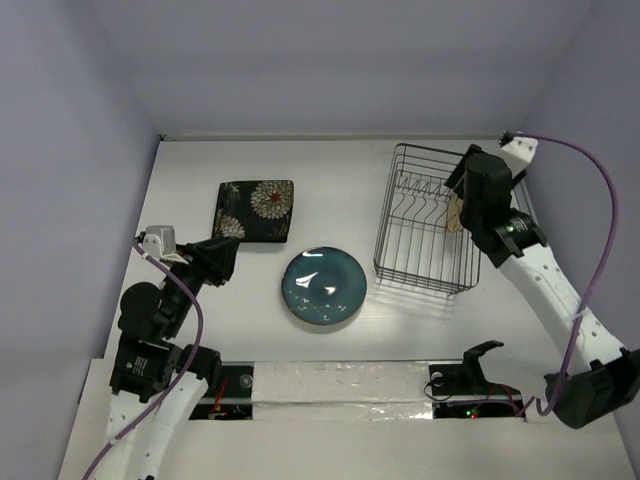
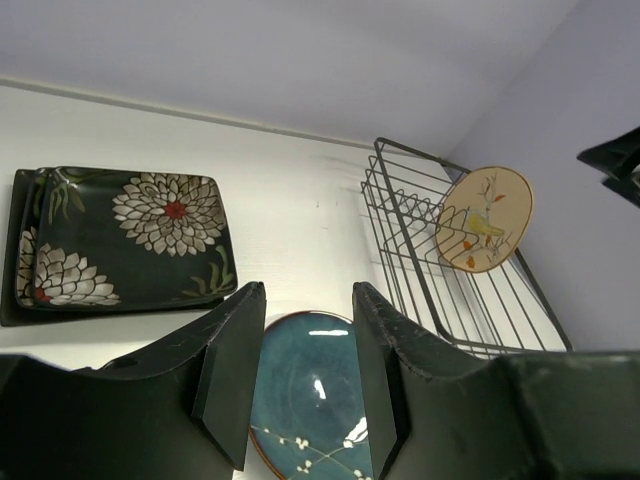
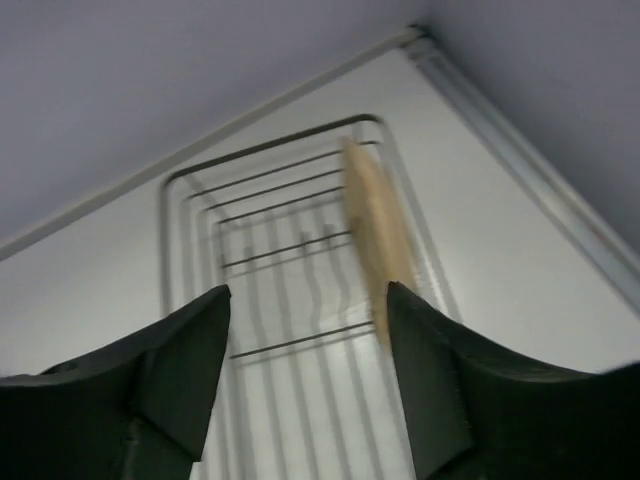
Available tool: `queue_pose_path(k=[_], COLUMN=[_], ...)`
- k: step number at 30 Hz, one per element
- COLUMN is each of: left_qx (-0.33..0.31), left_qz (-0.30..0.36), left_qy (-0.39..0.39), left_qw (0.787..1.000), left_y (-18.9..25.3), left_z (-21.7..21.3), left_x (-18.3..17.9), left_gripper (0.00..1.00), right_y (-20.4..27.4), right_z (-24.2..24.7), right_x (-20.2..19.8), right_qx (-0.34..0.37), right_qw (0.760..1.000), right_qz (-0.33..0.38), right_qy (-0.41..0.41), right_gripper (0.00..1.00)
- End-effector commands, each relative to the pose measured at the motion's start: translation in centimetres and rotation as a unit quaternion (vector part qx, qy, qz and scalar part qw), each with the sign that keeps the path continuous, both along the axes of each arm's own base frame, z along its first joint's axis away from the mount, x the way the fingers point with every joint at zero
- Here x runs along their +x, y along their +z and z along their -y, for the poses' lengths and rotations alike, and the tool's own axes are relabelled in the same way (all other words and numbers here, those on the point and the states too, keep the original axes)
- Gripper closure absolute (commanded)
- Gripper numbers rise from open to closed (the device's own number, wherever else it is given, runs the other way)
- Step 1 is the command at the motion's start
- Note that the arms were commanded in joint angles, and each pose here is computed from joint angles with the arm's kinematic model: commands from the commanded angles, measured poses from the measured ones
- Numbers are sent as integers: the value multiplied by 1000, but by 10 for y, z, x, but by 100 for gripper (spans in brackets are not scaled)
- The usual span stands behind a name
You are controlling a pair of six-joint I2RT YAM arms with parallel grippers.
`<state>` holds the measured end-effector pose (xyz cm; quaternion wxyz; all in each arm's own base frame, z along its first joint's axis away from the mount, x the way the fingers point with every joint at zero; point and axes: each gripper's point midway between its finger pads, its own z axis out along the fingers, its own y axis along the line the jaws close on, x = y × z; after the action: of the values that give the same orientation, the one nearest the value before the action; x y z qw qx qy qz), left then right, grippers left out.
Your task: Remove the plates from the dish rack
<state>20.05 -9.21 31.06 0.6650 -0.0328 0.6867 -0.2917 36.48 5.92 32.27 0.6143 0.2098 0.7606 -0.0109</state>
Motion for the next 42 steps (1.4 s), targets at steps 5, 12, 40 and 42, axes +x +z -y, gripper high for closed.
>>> queue_pose_path(k=[5, 12, 40, 42], left_qx=[-6, -9, -14, -13], left_qz=[25, 29, 42, 41], left_qy=[-16, -17, -20, -20], left_qw=[1000, 999, 999, 999], left_y=[12, 13, 19, 18], left_z=[6, 6, 6, 6], left_x=[-3, -6, -14, -13], left_gripper=[63, 62, 61, 61], right_y=[-39, -78, -46, -33], right_z=[84, 88, 119, 118], right_x=[-17, 13, 43, 40], right_qx=[-71, -107, -221, -229], right_qw=[989, 974, 936, 935], right_qz=[-82, -183, -243, -236], right_qy=[-97, -80, -126, -132], right_gripper=[22, 32, 100, 100])
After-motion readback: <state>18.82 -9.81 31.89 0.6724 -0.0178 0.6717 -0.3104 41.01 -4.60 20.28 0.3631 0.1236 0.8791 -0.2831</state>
